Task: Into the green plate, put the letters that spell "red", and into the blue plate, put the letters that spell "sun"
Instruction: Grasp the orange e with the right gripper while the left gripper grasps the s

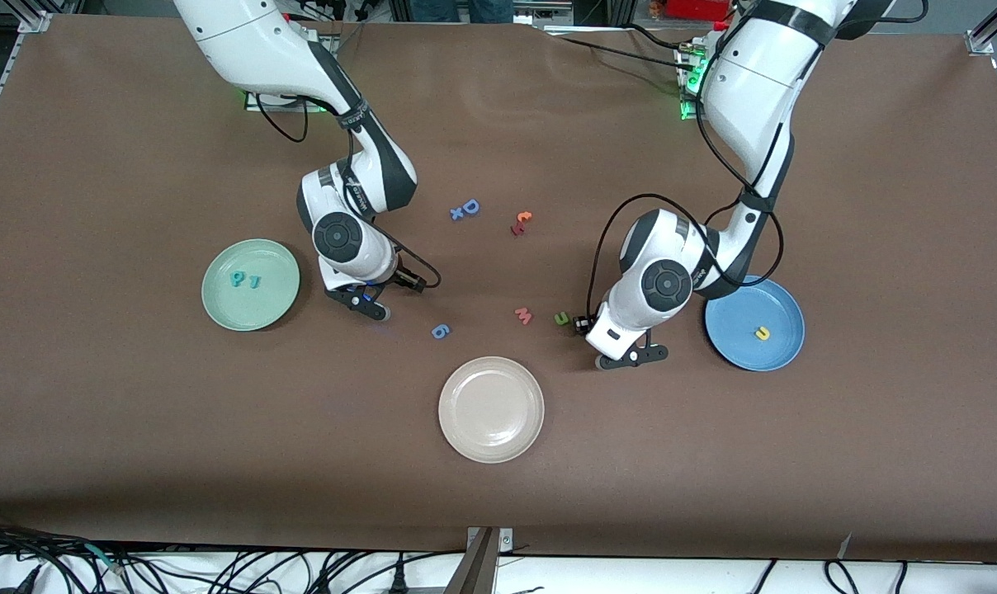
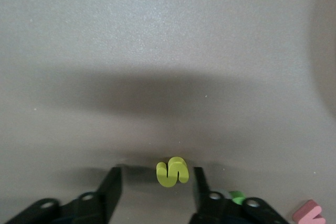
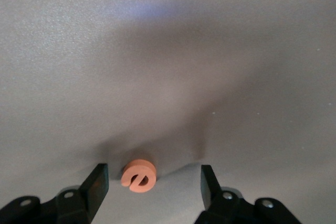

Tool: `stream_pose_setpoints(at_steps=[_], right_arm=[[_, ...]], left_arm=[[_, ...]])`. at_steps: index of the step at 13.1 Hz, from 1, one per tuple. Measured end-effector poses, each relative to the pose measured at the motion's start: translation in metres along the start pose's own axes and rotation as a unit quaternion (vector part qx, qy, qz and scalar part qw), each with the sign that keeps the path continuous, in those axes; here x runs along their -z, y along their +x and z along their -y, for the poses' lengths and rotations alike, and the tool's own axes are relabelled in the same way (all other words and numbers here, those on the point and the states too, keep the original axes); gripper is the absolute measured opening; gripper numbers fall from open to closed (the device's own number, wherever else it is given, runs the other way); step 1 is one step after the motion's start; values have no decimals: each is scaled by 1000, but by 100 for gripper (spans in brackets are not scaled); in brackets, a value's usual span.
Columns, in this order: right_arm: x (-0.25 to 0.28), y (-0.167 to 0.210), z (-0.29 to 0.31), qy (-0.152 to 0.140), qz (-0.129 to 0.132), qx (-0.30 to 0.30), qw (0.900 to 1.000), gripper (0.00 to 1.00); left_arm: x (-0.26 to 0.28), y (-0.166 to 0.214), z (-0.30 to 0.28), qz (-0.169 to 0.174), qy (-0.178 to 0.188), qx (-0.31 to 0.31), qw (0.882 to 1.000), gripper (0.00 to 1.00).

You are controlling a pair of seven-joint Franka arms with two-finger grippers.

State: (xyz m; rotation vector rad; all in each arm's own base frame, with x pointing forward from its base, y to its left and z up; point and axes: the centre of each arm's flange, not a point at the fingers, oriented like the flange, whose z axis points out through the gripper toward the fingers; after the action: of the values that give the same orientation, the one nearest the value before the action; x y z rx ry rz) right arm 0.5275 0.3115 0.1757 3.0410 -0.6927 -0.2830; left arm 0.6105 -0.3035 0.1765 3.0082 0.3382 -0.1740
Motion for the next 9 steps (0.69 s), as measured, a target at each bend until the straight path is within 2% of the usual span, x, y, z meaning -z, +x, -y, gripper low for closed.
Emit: stream_pose_setpoints(at_steps=[7, 8, 9], right_arm=[[-2, 0, 0, 0, 0, -6, 1000, 77], [-3, 0, 0, 0, 0, -7, 1000, 70], [-3, 0, 0, 0, 0, -8, 1000, 69]], left_arm=[[1, 5, -7, -6, -5, 22, 1000, 55], [1, 5, -8, -6, -5, 22, 1000, 53], [-1, 5, -8, -5, -5, 22, 1000, 50]])
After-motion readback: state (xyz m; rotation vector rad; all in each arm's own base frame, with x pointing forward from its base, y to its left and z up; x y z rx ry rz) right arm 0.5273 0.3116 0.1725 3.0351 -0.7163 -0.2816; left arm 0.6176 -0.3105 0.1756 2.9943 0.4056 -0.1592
